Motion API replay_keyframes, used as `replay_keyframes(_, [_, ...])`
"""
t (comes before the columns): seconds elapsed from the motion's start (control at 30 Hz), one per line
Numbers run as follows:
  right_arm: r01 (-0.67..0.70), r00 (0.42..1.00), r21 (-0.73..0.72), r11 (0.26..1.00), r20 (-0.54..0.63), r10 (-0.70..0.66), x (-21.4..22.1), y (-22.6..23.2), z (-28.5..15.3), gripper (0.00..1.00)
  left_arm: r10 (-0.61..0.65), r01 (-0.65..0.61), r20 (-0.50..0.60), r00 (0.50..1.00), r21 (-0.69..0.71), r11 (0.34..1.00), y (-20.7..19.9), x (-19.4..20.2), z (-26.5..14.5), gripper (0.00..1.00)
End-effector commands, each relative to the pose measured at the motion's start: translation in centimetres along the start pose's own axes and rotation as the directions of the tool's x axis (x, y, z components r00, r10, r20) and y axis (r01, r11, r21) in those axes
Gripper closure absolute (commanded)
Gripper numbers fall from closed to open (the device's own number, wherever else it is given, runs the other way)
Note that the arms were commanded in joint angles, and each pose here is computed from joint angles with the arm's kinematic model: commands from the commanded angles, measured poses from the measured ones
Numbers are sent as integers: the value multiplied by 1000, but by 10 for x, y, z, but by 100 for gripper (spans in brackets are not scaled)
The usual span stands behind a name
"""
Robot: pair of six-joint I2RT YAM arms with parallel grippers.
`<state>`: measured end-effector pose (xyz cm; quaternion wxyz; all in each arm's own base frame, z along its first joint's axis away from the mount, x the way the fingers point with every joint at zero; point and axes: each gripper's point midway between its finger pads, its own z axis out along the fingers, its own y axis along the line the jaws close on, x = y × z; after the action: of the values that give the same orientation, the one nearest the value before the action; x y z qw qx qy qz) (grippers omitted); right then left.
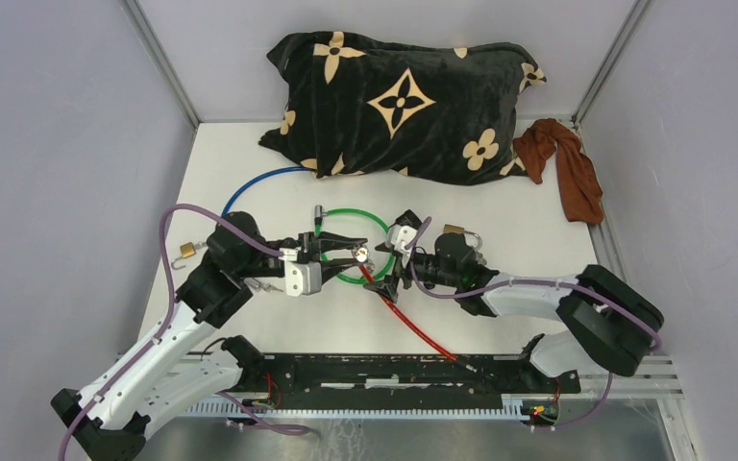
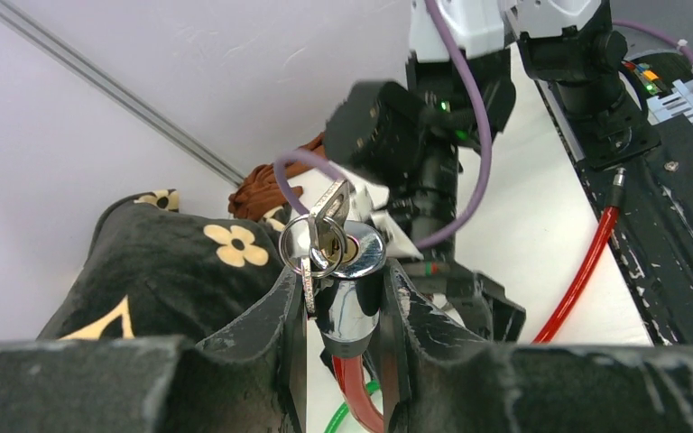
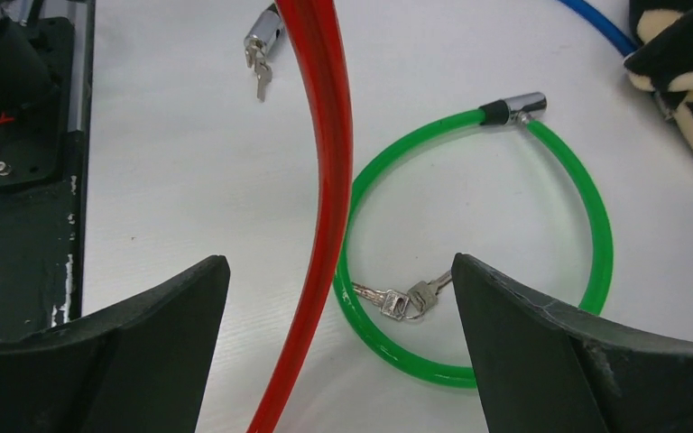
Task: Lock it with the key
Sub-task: Adjust the lock.
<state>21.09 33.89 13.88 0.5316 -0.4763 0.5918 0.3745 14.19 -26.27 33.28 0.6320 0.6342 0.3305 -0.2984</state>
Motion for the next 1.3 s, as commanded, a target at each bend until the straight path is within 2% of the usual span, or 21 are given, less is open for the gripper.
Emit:
replay_keyframes(0.0, [-23, 998, 37, 999, 51, 21, 4, -7, 17, 2, 64, -61, 99, 993, -30, 998, 12, -36, -2, 98])
replay_keyframes(0.2, [-118, 993, 39, 992, -5, 119, 38, -4, 29, 17, 83, -75, 119, 989, -66, 995, 19, -44, -4, 98])
replay_keyframes(0.27, [-130, 991, 54, 990, -26, 131, 47, -5, 29, 29, 90, -81, 124, 988, -70, 994, 20, -47, -5, 98])
replay_keyframes(0.3, [-132, 990, 59, 989, -32, 134, 49, -5, 29, 39, 91, -82, 123, 988, -76, 994, 21, -47, -5, 98])
replay_keyframes(0.4, [-126, 991, 88, 988, -22, 129, 44, -10, 24, 81, 84, -73, 127, 988, -89, 993, 22, -49, -7, 98])
replay_keyframes(0.47, [-101, 994, 135, 986, -15, 104, 35, -19, 20, 98, 73, -62, 129, 989, -85, 994, 19, -49, -8, 98])
replay_keyframes(0.63, [0, 1000, 329, 944, -10, 3, -1, -57, -6, 100, 80, -79, 73, 994, -17, 997, -9, -22, -11, 98])
replay_keyframes(0.7, [53, 999, 420, 906, -18, -51, -16, -72, -24, 100, 110, -111, 23, 994, 40, 993, -30, 1, -15, 90])
replay_keyframes(0.8, [152, 988, 547, 823, -68, -138, -33, -94, -54, 100, 161, -156, -42, 986, 109, 982, -59, 34, -22, 62])
replay_keyframes(0.93, [282, 959, 618, 734, -162, -232, -42, -107, -82, 100, 198, -187, -86, 976, 122, 975, -77, 60, -28, 31])
replay_keyframes(1.0, [341, 940, 637, 691, -209, -271, -48, -113, -94, 100, 197, -184, -131, 972, 105, 977, -78, 72, -31, 3])
replay_keyframes(1.13, [422, 904, 677, 603, -268, -332, -73, -124, -114, 100, 174, -145, -254, 951, 128, 981, -92, 101, -45, 0])
replay_keyframes(1.27, [460, 882, 686, 564, -275, -384, -99, -126, -123, 100, 161, -119, -315, 935, 149, 982, -105, 117, -54, 0])
